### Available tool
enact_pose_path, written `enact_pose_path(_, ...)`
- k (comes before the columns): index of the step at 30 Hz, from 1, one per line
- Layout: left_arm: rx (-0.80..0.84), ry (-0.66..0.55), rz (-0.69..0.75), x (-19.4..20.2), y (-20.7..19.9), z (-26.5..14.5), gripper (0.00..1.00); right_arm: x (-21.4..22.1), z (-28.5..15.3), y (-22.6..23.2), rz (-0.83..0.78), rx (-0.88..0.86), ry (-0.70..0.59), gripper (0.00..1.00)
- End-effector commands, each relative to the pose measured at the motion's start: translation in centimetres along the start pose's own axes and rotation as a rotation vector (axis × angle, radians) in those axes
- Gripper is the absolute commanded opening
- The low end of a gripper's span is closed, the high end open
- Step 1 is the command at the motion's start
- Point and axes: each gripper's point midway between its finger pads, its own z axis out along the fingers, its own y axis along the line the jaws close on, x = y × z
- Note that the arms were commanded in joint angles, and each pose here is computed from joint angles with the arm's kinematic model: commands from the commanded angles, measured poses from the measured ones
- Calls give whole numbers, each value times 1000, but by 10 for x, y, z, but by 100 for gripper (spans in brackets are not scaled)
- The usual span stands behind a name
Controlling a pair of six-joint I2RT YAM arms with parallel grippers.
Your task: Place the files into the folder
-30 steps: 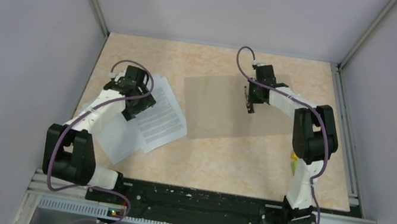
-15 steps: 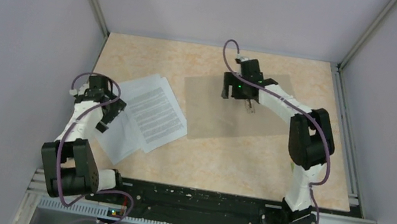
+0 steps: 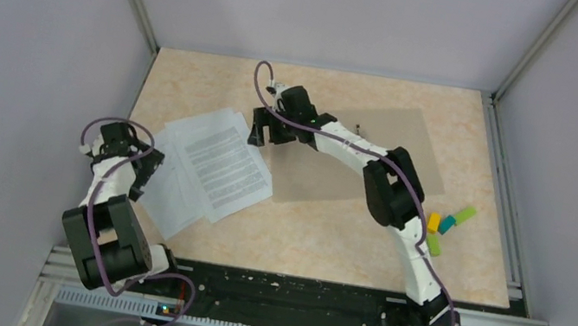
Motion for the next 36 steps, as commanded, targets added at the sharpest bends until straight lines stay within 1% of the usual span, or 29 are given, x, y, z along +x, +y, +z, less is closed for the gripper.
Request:
enact_pose_path(1, 77, -13, 1, -5, -10, 10, 99, -1, 24, 12, 6, -41, -4, 82)
enact_pose_path(3, 70, -4, 10, -4, -9, 15, 99, 6, 33, 9, 12, -26, 7, 83)
enact_pose_path(5, 76, 40, 15, 2, -12, 18, 99, 13, 40, 6, 21, -18, 22, 83)
enact_pose_path(8, 33, 59, 13, 5, -5, 21, 99, 25, 45, 9, 24, -20, 45, 83)
enact_pose_path(14, -131, -96, -11, -22, 25, 2, 99, 39, 47, 11, 21, -14, 70, 84)
enact_pose_path(22, -178, -75, -54, -17, 31, 16, 99, 46, 48, 18, 11, -37, 92, 84)
enact_pose_path(24, -159, -58, -49, -11, 30, 22, 99, 50, 49, 19, 7, -42, 101, 84)
enact_pose_path(30, -46, 50, -28, 11, 14, 38, 99, 62, 52, 18, 16, -61, 130, 84)
enact_pose_path(36, 70, 156, 62, 34, -16, 44, 99, 75, 55, 22, 47, -88, 154, 84)
